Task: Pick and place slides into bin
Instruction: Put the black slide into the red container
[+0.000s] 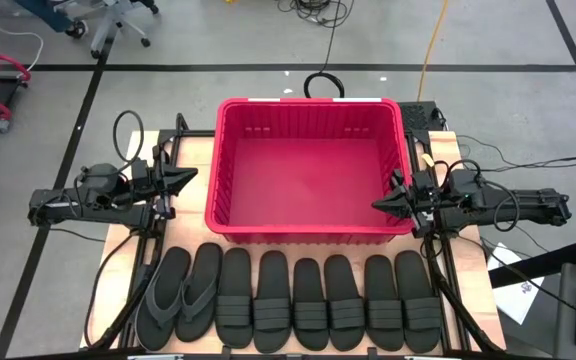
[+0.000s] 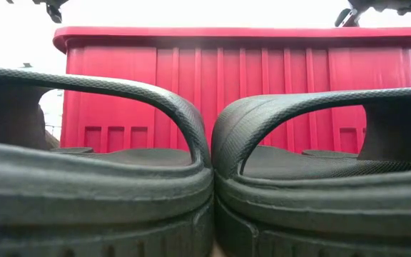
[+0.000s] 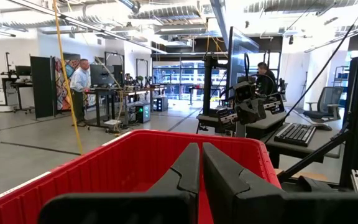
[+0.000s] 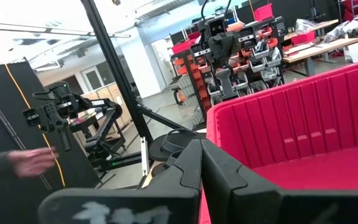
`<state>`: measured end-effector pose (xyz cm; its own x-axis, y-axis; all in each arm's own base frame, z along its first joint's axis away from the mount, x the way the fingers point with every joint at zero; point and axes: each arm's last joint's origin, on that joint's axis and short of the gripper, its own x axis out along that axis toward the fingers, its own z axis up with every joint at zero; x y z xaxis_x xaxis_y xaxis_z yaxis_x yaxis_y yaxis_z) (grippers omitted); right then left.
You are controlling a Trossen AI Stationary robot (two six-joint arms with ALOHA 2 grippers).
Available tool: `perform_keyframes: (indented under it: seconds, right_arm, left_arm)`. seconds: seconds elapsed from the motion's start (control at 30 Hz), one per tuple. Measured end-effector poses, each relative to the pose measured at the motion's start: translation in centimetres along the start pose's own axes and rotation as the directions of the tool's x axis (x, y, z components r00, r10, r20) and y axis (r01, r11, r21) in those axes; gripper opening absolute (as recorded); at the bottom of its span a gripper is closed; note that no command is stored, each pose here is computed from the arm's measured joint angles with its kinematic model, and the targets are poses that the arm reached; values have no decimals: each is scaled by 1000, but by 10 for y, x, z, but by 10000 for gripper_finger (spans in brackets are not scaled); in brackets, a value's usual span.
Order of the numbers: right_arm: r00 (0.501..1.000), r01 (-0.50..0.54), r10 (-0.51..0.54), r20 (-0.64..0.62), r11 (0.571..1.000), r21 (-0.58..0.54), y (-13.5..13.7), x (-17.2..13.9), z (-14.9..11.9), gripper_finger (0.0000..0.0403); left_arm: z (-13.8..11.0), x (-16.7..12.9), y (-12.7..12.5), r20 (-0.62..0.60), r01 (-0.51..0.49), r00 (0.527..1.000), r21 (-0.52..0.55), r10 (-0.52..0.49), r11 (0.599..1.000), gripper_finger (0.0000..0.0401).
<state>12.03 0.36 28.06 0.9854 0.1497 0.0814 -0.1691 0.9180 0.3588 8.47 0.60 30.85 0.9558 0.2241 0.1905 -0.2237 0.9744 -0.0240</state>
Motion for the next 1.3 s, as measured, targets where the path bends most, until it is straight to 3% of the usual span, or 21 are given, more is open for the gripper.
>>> perform_keyframes:
  seconds: [0.7, 0.93, 1.17, 1.3]
  right_arm:
    - [1000, 13, -12, -21, 1000, 23, -2, 7, -3, 0]
    - [999, 33, -33, -1, 998, 49, -3, 10, -1, 0]
    - [994, -10, 8, 110, 1000, 21, 5, 8, 18, 6]
    - [998, 51, -51, -38, 999, -21, 16, 4, 44, 24]
  left_arm:
    - [7, 2, 0, 74, 0, 997, -24, 2, 1000, 21]
    - [17, 6, -2, 182, 66, 983, -212, -27, 975, 21]
    - [20, 8, -3, 207, 94, 977, -247, -42, 964, 21]
    - [18, 11, -4, 194, 86, 980, -234, -40, 968, 21]
